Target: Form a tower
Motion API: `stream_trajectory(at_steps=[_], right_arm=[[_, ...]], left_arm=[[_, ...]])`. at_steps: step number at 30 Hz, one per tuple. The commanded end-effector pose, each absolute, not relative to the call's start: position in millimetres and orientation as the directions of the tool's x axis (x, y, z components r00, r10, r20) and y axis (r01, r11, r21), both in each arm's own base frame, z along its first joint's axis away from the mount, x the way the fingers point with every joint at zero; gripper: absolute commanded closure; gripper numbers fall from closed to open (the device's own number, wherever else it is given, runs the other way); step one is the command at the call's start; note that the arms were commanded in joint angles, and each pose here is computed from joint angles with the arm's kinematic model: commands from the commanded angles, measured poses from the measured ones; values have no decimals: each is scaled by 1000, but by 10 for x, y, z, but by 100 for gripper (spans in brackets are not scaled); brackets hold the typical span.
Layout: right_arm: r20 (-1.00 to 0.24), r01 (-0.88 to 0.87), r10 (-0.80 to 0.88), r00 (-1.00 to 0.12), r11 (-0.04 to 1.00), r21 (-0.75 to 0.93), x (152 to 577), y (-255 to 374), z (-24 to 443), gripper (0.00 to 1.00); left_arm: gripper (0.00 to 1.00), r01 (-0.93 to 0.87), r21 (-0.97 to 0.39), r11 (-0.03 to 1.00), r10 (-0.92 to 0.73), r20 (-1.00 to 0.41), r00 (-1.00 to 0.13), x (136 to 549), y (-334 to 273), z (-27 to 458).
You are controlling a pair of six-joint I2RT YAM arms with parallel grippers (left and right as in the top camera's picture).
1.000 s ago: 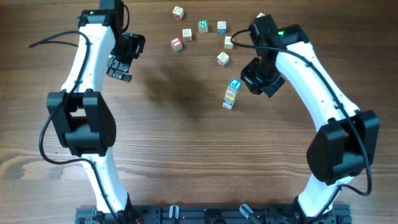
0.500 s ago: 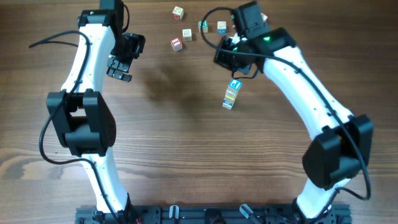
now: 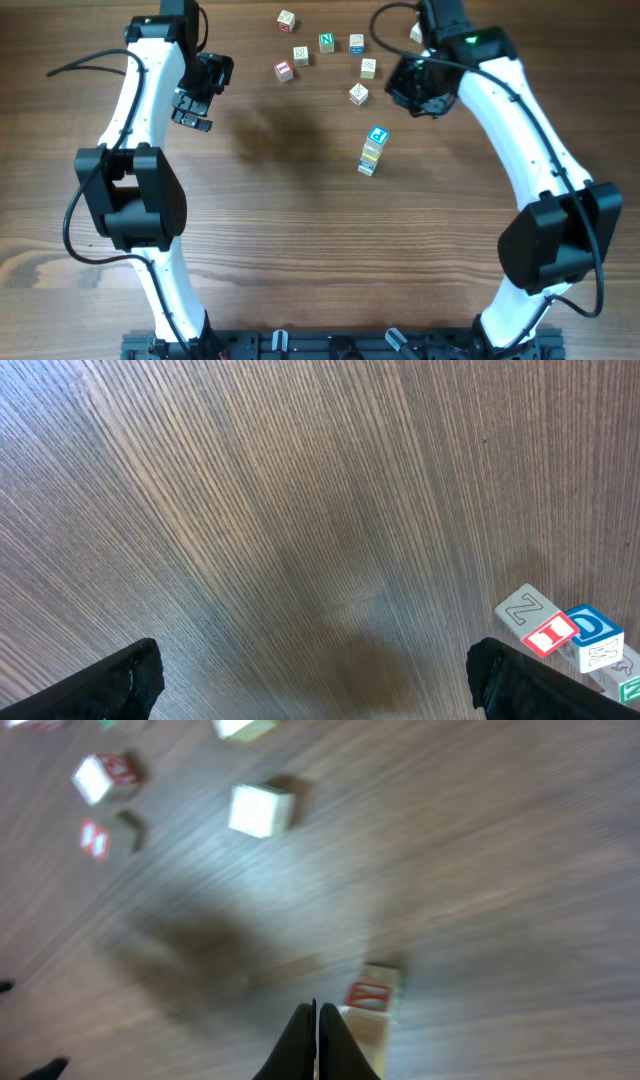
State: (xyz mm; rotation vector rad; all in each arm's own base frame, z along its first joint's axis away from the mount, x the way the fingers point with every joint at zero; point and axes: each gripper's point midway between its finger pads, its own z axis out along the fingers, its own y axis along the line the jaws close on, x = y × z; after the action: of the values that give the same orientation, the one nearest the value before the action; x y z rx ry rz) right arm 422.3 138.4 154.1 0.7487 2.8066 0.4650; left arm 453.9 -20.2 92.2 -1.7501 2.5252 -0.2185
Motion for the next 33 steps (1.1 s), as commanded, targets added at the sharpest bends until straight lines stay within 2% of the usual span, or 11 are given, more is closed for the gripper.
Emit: stream_trajectory(at_steps=[1, 3, 7, 14, 20, 33], right_arm=[[-16, 571, 614, -789, 743, 348, 4113, 1255, 1611, 96], [89, 593, 612, -786, 704, 391, 4069, 1255, 1547, 96], [104, 588, 598, -794, 715, 378, 4037, 1229, 1444, 96], [231, 577, 532, -815, 706, 410, 4131, 1453, 970, 96], [320, 594, 501, -804, 706, 387, 3931, 1508, 965, 96], [376, 589, 459, -805, 701, 402, 3815, 1623, 1015, 96]], left_arm=[[0, -920, -171, 353, -933, 11, -360, 4533, -169, 1037], [0, -920, -171, 353, -933, 11, -360, 4532, -169, 1036], [0, -920, -171, 353, -933, 11, -360, 4533, -169, 1037], [0, -920, -171, 353, -933, 11, -360, 4533, -169, 1037], [0, -920, -171, 353, -933, 11, -360, 4533, -169, 1037], [0, -920, -171, 353, -933, 11, -360, 4533, -170, 1037]])
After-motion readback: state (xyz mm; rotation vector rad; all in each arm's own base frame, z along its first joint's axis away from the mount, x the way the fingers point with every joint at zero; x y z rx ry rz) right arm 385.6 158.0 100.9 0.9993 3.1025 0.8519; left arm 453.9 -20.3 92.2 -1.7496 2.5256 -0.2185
